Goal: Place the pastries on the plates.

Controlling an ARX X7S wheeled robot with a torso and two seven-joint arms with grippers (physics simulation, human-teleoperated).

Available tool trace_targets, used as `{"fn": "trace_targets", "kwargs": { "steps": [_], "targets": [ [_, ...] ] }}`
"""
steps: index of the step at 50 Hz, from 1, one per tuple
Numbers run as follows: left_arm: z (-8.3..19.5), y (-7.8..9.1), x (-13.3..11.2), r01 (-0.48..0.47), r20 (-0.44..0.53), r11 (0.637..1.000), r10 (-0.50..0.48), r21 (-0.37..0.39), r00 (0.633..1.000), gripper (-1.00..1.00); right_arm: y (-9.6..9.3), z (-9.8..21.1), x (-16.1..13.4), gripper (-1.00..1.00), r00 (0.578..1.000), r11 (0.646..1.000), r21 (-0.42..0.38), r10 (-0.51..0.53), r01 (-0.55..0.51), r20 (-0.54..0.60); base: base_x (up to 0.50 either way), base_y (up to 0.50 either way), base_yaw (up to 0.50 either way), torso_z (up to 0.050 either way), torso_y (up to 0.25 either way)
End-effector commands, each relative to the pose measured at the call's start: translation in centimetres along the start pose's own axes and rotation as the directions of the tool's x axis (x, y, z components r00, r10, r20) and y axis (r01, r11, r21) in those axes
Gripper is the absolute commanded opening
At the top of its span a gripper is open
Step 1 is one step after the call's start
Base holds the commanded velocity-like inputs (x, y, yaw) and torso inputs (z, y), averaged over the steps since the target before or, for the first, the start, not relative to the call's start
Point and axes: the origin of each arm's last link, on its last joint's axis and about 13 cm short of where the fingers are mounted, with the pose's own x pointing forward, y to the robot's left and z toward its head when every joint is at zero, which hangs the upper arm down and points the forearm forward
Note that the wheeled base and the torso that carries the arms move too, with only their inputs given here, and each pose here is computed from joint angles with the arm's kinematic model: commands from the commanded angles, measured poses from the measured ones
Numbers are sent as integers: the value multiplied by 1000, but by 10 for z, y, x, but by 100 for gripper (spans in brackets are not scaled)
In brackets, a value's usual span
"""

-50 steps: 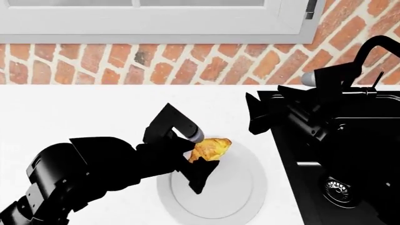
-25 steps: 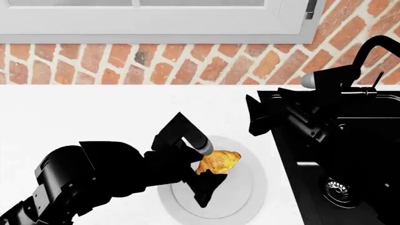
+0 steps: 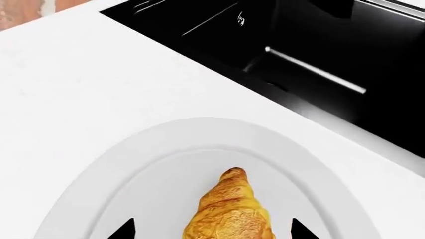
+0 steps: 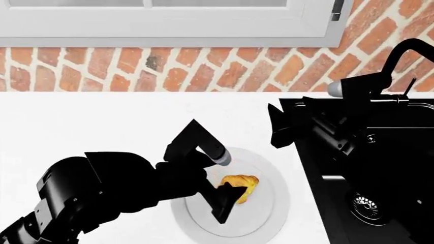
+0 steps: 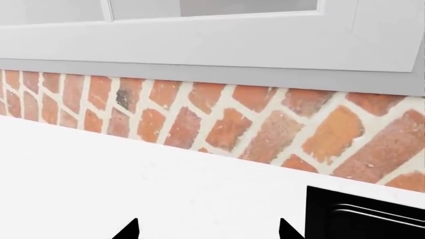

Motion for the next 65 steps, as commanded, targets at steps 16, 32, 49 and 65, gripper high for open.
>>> {"fn": "trace_targets", "kwargs": {
  "steps": [16, 32, 49, 65],
  "targets": [
    [6, 24, -37, -224, 148, 971, 234, -81, 961, 100, -1, 0, 0, 100, 1000, 1000, -3, -11, 11, 14, 0, 0, 0, 0, 0],
    [16, 42, -52, -421, 208, 898, 439, -130, 874, 100, -1, 4, 4, 100, 999, 999, -27, -28, 28, 23, 0, 0, 0, 0, 0],
    [33, 41, -66, -575, 272, 800, 599, -171, 753, 100, 1, 14, -3, 100, 996, 993, -87, -69, 73, 48, 0, 0, 0, 0, 0],
    [37, 33, -84, -573, 280, 795, 607, -200, 744, 100, 6, 34, -14, 100, 991, 992, -76, -93, 100, 93, 0, 0, 0, 0, 0]
  ]
}}
